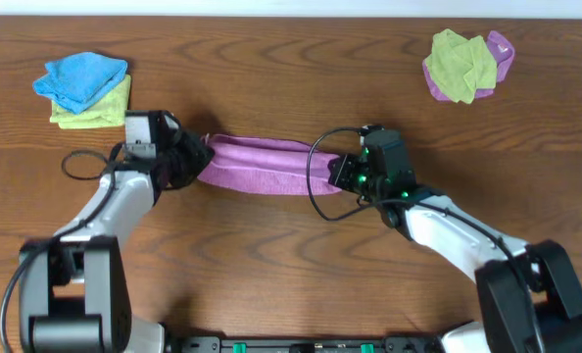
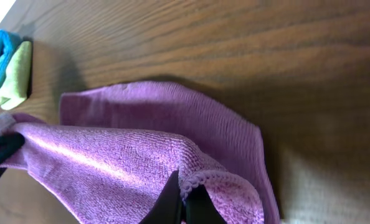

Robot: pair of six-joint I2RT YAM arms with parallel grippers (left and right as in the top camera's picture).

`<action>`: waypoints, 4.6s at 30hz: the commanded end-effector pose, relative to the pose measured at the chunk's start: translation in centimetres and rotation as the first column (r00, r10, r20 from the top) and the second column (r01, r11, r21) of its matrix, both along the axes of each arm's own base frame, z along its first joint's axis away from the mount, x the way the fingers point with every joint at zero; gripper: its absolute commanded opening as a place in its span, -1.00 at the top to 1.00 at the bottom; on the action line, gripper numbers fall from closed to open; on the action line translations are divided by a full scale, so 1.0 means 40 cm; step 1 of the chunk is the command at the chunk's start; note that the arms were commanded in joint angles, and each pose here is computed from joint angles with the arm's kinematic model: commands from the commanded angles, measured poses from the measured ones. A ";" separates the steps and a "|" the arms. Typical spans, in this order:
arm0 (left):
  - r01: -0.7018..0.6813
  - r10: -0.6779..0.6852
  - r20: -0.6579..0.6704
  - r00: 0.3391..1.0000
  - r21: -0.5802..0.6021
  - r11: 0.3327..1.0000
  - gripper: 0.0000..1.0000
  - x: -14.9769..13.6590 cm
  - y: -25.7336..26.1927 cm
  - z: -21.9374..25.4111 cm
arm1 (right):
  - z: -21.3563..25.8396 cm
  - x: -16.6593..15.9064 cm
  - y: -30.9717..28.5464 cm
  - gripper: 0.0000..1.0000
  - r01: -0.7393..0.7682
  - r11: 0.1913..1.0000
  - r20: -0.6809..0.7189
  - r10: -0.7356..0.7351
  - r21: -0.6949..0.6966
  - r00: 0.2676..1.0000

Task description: Fold the cloth

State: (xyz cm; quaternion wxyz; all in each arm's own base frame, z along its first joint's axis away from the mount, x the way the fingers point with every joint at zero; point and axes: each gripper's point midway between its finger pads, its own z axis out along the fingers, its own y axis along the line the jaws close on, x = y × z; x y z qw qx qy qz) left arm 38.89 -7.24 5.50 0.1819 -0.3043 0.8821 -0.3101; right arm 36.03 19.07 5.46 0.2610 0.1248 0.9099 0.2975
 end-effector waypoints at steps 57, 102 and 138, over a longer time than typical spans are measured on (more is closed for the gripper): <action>0.008 -0.031 0.084 0.996 0.268 0.963 -0.83 0.024 0.055 0.084 | 0.008 0.112 -0.041 -0.11 -0.014 0.998 0.077 0.019 -0.068 0.997; -0.021 0.041 -0.124 0.991 0.163 0.986 0.88 0.023 -0.058 -0.142 | -0.115 -0.041 -0.056 -0.33 0.039 0.998 -0.301 -0.053 -0.053 0.952; 0.004 0.023 -0.153 0.988 0.177 0.984 0.88 0.003 -0.055 -0.152 | -0.009 0.056 0.106 0.97 -0.047 0.994 -0.017 0.049 0.094 0.999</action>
